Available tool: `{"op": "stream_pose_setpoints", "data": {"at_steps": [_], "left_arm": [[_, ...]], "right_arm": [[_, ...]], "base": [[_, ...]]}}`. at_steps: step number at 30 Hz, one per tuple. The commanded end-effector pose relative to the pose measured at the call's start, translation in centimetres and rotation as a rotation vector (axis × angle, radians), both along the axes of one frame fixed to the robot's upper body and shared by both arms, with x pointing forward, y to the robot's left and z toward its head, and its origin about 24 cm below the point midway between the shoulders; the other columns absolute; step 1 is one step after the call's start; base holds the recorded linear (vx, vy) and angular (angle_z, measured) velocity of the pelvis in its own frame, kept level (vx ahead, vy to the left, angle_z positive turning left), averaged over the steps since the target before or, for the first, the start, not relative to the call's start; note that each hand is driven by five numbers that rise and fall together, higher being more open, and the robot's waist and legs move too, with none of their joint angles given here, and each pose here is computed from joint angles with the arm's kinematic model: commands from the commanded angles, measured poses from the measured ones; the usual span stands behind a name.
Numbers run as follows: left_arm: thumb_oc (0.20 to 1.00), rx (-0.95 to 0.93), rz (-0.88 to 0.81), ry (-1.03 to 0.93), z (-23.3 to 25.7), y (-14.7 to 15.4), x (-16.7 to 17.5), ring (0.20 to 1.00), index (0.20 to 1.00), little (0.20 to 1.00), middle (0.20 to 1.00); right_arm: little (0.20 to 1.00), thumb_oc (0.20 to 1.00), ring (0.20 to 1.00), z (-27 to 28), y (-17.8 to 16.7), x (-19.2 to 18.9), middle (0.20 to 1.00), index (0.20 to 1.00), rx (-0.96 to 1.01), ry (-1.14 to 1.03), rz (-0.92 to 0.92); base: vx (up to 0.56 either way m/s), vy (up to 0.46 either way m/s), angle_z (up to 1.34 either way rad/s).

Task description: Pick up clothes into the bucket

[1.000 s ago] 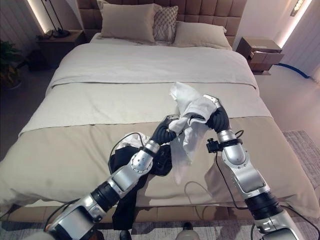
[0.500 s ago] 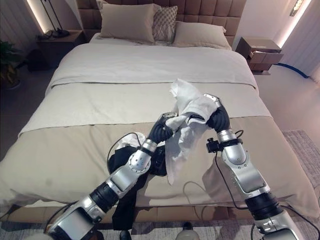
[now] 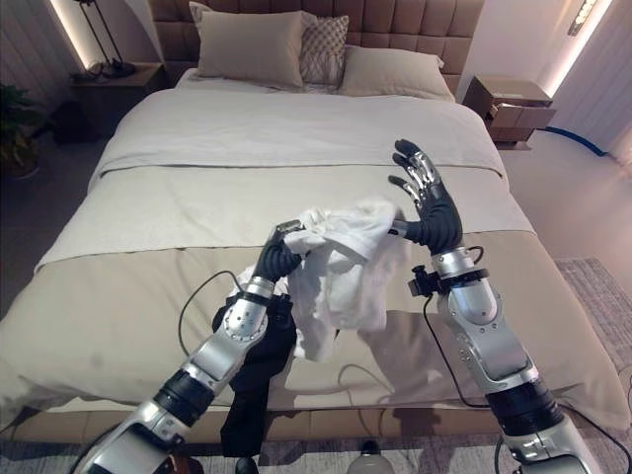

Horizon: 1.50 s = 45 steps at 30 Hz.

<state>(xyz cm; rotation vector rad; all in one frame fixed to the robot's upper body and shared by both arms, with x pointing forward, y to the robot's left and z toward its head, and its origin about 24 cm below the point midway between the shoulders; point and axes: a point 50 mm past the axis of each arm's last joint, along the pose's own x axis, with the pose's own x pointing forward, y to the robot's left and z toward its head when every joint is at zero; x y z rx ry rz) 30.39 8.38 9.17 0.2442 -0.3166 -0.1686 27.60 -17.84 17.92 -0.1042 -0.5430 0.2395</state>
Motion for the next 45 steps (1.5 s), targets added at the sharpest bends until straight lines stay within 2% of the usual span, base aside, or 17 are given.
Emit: {"op": "stream_pose_setpoints", "data": {"at_steps": [1,11,14,17,18,28,38,45], "left_arm": [[0.2,-0.114,-0.003,-0.166,3.5,0.9,-0.3,0.2,0.2,0.2,0.2],[0.2,-0.174,0.147,-0.25,4.3,6.2,-1.8,0.2,0.2,0.2,0.2],[0.2,-0.212,0.224,-0.278,4.4,8.7,-2.8,0.2,0.2,0.2,0.2],[0.2,-0.225,0.245,-0.29,4.5,9.5,-3.2,0.2,0.2,0.2,0.2],[0.2,-0.265,0.278,-0.328,5.1,10.9,-4.1,0.2,0.2,0.2,0.2],[0.2,-0.302,0.369,-0.452,7.1,13.8,-5.7,0.2,0.2,0.2,0.2],[0.2,-0.273,0.437,-0.51,8.0,15.2,-6.4,0.2,0.2,0.2,0.2],[0.2,-0.302,0.452,-0.51,8.1,15.7,-6.4,0.2,0.2,0.2,0.2]], "right_arm": [[1.0,1.0,1.0,2.6,-0.3,-1.2,1.0,1.0,0.1,-0.148,0.056],[1.0,1.0,1.0,-0.3,-2.0,-1.3,1.0,1.0,0.133,-0.027,0.015],[1.0,1.0,1.0,-1.8,-3.0,-1.3,1.0,1.0,0.168,0.03,-0.03],[1.0,1.0,1.0,-2.2,-3.2,-1.3,1.0,1.0,0.176,0.043,-0.039],[1.0,1.0,1.0,-3.1,-3.6,-1.3,1.0,1.0,0.205,0.076,-0.056],[1.0,1.0,1.0,-5.9,-3.9,-0.9,1.0,1.0,0.197,0.196,-0.095],[1.0,1.0,1.0,-9.6,-4.7,-0.7,1.0,1.0,0.186,0.334,-0.207],[1.0,1.0,1.0,-10.6,-3.8,-0.2,1.0,1.0,0.149,0.366,-0.208]], "base": [[0.0,0.0,0.0],[0.0,0.0,0.0],[0.0,0.0,0.0],[0.0,0.002,0.03],[0.0,0.004,0.06],[-0.01,0.008,0.1],[0.0,0.003,0.18],[-0.07,-0.07,0.4]]}}
